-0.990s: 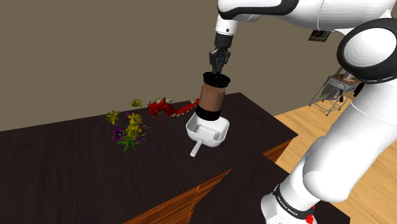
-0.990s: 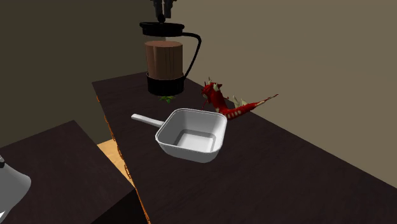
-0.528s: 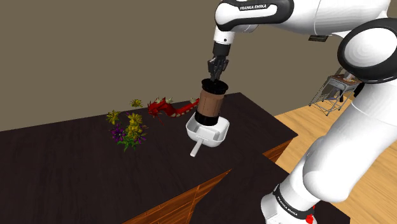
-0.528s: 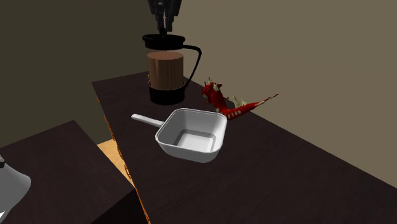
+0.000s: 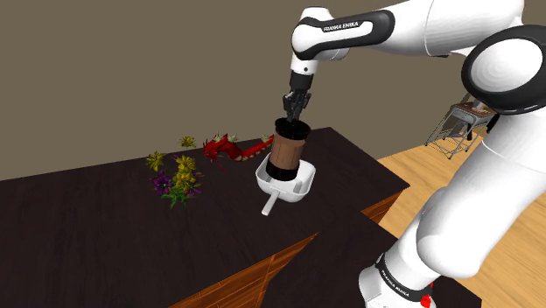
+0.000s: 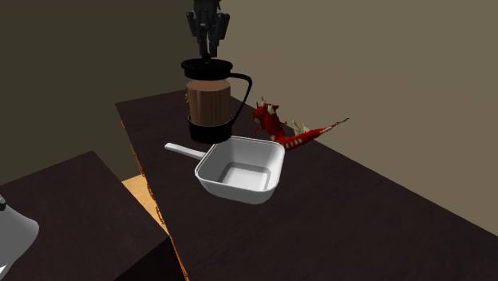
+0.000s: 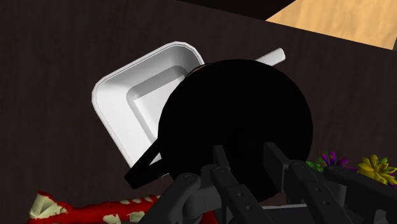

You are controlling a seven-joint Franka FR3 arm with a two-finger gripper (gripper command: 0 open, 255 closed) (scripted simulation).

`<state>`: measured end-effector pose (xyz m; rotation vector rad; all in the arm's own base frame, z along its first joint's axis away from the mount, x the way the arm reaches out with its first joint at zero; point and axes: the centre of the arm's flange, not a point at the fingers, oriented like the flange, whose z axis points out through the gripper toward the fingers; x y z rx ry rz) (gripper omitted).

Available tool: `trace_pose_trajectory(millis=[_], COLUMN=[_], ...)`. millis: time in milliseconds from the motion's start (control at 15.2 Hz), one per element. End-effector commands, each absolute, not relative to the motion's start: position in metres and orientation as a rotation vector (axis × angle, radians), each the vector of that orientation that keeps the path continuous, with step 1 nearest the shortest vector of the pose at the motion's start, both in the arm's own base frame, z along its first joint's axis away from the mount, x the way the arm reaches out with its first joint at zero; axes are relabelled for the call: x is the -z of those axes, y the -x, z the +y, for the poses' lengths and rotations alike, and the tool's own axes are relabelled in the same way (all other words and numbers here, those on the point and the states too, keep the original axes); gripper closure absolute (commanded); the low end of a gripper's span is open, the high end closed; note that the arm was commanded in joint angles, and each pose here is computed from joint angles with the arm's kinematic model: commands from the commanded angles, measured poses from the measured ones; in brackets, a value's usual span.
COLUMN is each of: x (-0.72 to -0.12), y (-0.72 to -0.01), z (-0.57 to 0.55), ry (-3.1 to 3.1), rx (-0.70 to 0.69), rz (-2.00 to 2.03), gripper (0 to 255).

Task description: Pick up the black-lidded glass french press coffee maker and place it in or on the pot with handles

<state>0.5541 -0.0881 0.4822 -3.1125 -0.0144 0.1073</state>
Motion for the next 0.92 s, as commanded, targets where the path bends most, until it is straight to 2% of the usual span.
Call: trace_pose_trajectory(millis=[0, 858], x=[-0.473, -0.405], y=[-0.554, -0.554], z=[-0.089, -0.089], ry=[3.113, 3.113], rx=[-0.100, -0.100], rz=[-0.015, -0.015], gripper=[255, 255])
